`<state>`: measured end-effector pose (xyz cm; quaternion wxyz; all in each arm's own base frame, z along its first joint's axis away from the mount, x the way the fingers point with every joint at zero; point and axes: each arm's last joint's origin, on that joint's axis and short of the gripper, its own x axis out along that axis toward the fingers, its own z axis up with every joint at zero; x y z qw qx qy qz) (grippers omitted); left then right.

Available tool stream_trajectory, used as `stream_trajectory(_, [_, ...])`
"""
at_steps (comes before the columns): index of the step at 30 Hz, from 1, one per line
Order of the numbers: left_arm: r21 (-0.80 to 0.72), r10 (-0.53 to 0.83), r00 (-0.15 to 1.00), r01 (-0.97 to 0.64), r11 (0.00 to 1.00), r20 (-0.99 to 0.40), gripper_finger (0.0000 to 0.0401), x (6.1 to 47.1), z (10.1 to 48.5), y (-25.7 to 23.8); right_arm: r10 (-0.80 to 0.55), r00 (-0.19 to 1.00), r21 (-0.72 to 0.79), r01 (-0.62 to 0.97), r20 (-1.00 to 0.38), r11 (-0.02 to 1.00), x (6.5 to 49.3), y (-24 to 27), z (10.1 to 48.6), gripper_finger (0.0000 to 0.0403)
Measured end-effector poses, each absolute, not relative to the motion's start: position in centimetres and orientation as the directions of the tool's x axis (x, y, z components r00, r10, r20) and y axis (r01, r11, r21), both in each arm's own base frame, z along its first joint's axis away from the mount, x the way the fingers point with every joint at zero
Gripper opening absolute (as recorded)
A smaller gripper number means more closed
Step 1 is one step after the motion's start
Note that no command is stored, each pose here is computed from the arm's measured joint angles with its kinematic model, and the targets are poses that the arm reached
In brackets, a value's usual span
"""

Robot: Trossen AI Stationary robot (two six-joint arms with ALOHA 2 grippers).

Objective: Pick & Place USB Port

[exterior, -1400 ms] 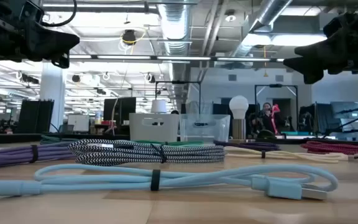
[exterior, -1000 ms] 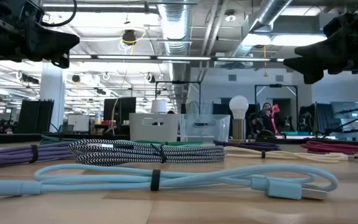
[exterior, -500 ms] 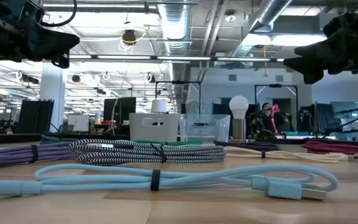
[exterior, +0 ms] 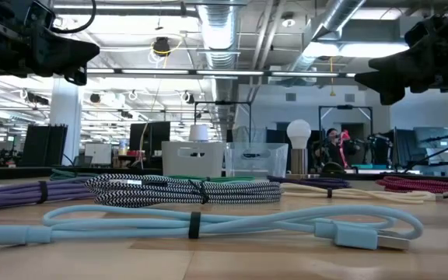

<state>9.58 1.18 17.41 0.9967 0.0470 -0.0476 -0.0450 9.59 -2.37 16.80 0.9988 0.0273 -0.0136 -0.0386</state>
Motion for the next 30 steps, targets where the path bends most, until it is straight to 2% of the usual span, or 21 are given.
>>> stream_trajectory(18, [0.102, -0.095, 0.990, 0.084, 0.991, 0.105, 0.0027, 9.57, 17.55, 1.18, -0.078, 0.997, 0.055, 0.077, 0.025, 0.995, 9.59, -2.37, 16.81, 0.0238])
stream_trajectory(30, [0.105, -0.095, 0.989, 0.084, 0.991, 0.113, 0.0027, 9.56, 17.63, 1.18, -0.125, 0.992, 0.021, 0.125, 0.034, 0.992, 9.57, -2.51, 16.88, 0.0238])
